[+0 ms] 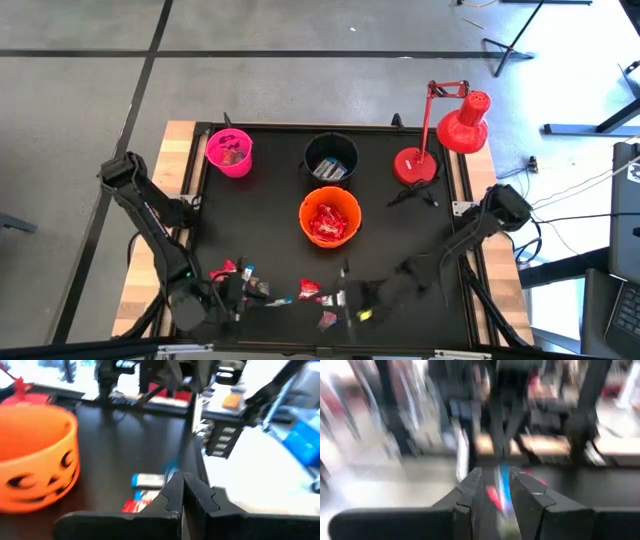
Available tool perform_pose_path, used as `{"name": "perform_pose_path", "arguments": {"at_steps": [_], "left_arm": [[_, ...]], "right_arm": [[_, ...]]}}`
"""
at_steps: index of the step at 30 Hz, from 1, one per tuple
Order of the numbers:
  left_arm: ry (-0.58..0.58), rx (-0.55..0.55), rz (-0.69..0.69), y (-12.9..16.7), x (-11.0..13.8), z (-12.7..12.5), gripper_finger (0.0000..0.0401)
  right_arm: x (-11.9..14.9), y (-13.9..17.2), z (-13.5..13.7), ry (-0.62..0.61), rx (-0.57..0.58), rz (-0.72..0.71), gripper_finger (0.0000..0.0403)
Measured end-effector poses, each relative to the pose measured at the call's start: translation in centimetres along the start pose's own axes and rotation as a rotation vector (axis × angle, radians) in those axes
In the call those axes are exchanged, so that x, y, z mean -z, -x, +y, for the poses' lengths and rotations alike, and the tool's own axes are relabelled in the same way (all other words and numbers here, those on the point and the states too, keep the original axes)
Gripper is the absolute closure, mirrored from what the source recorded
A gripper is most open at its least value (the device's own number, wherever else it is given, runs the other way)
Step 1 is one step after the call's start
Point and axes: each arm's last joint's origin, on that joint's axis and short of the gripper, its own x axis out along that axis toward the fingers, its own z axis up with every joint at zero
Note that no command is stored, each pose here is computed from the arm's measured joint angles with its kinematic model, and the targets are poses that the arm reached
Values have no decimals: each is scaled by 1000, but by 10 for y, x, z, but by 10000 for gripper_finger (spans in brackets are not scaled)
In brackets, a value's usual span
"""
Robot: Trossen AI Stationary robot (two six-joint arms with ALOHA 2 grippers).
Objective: Sort candy
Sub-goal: Put the white chocolate into the black bucket
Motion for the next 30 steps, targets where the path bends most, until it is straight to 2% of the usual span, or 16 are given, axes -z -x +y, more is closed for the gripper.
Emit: {"name": "perform_pose_path", "arguments": {"at_steps": [3, 5, 10, 15, 19, 22, 26, 30], "left_arm": [[-12, 27, -49, -7, -3, 4, 401], [-16, 39, -52, -11, -5, 7, 401], [-32, 54, 11, -20, -4, 15, 401], [-52, 240, 141, -24, 3, 13, 401], [-132, 298, 207, -28, 18, 7, 394], [-189, 333, 270, -37, 33, 2, 368], [-286, 350, 338, -54, 47, -12, 314], [-490, 325, 418, -71, 60, -25, 256]], "right_arm": [[11, 11, -12, -67, -71, -227, 308], [24, 16, -21, -93, -69, -281, 308], [46, 23, -34, -172, -36, -256, 308], [46, 23, -33, -175, -29, -253, 308], [44, 23, -32, -169, -37, -258, 308], [44, 23, -32, -161, -28, -259, 308], [44, 23, -32, -157, -26, -261, 308], [44, 23, -32, -157, -26, -261, 308]]}}
